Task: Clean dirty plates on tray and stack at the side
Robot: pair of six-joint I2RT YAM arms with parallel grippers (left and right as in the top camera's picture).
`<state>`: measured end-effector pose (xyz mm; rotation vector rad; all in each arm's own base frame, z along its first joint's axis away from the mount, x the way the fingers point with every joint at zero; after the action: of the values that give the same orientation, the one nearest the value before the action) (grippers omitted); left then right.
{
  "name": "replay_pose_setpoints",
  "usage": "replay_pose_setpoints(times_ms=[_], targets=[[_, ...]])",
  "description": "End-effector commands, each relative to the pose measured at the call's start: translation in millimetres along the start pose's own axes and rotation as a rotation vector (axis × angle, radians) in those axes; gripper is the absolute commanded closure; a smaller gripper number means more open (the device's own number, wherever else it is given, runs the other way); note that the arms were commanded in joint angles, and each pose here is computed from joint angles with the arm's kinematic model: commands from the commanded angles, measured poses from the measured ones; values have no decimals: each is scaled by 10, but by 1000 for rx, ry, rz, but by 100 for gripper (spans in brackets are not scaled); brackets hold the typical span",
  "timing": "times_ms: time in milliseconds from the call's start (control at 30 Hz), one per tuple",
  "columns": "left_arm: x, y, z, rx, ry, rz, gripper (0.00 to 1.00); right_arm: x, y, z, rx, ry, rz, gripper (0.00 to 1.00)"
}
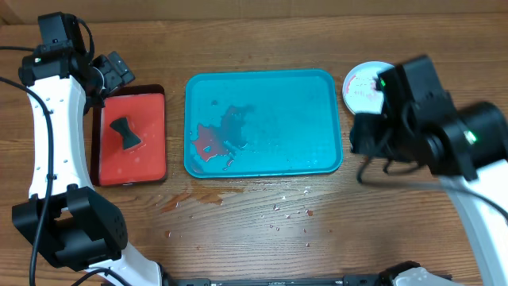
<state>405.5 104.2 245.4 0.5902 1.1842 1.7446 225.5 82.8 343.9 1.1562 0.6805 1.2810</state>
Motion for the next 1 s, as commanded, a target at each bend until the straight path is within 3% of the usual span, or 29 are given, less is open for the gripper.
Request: replay_pose_setpoints(times_ms=[0, 67, 100, 133, 267, 967], targets=[[-39, -19, 0, 5, -14, -10, 0, -52, 178, -135, -32, 24, 7, 41], [-39, -19, 0, 5, -14, -10, 0, -103, 259, -237, -24, 32, 8, 40], [-39, -19, -1, 5, -14, -10, 0, -133, 295, -281, -21, 34, 7, 32], [-39, -19, 0, 5, -14, -10, 0, -149, 319, -303, -23, 36, 10, 0], [-39, -19, 0, 5, -14, -10, 0, -117, 384, -378, -3, 36, 78, 0], [-39, -19, 0, 5, -14, -10, 0, -115, 364, -359, 2, 29, 75, 0]])
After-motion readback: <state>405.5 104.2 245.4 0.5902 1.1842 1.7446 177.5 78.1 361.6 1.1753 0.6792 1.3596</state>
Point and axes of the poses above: each gripper's point midway between its finger pads, its own y axis back along the fingers, its own x axis along the line the jaws close on, z = x × y, the point moved 6 cm from there along y, back along the fingers, and after that the axes turned 9 degrees about -y, right-handed, at the moved point
